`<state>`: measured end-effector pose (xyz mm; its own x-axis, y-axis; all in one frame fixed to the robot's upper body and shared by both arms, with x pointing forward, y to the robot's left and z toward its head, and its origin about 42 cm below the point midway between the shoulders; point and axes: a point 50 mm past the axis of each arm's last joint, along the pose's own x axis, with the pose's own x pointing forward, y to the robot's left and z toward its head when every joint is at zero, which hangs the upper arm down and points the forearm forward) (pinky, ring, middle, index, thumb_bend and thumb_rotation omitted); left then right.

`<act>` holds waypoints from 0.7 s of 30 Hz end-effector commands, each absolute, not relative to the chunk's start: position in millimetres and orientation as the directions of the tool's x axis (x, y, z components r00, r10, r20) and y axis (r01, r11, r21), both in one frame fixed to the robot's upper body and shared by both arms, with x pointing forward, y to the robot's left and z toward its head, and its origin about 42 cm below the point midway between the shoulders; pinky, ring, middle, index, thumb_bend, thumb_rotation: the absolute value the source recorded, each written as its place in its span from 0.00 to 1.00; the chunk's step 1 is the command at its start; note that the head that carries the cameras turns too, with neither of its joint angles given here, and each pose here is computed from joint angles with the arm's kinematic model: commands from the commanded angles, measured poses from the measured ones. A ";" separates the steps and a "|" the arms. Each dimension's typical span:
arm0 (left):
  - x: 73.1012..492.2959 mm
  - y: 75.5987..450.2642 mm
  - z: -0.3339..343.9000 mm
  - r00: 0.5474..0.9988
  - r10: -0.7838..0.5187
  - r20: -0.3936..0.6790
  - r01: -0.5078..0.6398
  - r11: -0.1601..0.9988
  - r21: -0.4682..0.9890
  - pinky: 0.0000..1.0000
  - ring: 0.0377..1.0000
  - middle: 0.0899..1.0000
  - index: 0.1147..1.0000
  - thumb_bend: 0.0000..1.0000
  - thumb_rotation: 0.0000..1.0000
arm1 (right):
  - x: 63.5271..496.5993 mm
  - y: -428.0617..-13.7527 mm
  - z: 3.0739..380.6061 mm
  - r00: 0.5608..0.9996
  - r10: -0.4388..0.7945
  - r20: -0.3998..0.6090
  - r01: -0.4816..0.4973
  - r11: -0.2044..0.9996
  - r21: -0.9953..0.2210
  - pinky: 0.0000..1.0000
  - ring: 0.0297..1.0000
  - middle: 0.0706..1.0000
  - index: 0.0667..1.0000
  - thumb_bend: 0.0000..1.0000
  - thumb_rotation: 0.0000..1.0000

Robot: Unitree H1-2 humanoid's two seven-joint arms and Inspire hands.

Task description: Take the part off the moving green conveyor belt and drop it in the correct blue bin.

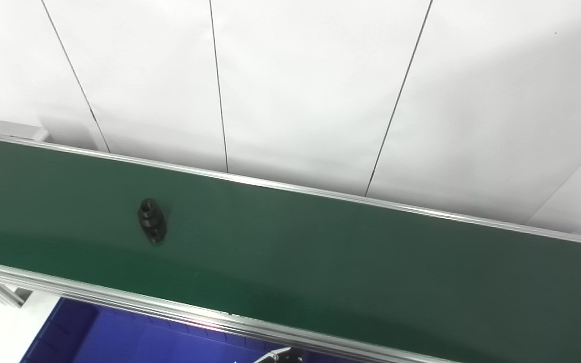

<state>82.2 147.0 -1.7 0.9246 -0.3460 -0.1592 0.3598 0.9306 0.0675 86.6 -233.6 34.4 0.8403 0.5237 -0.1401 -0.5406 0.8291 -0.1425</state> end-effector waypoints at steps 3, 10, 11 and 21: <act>87.4 132.7 7.6 0.918 -0.388 -0.087 0.394 0.917 0.062 0.73 0.80 0.80 0.80 1.00 0.99 | 90.4 -232.8 57.5 0.836 0.548 -0.025 -0.544 0.824 -0.159 0.71 0.85 0.92 0.92 1.00 0.99; 89.2 133.5 6.6 0.917 -0.390 -0.088 0.396 0.915 0.078 0.73 0.81 0.80 0.80 1.00 1.00 | 95.6 -230.2 69.7 0.823 0.567 0.029 -0.558 0.818 -0.144 0.73 0.86 0.92 0.92 1.00 0.94; 89.3 133.6 6.7 0.917 -0.390 -0.086 0.397 0.914 0.084 0.73 0.81 0.80 0.80 1.00 1.00 | 96.6 -229.7 71.3 0.820 0.571 0.039 -0.562 0.816 -0.135 0.73 0.86 0.93 0.92 1.00 0.93; 90.7 133.8 6.2 0.917 -0.389 -0.087 0.395 0.915 0.076 0.73 0.81 0.80 0.80 1.00 0.99 | 116.8 -225.2 92.5 0.800 0.578 0.161 -0.563 0.816 -0.131 0.78 0.86 0.92 0.95 1.00 0.92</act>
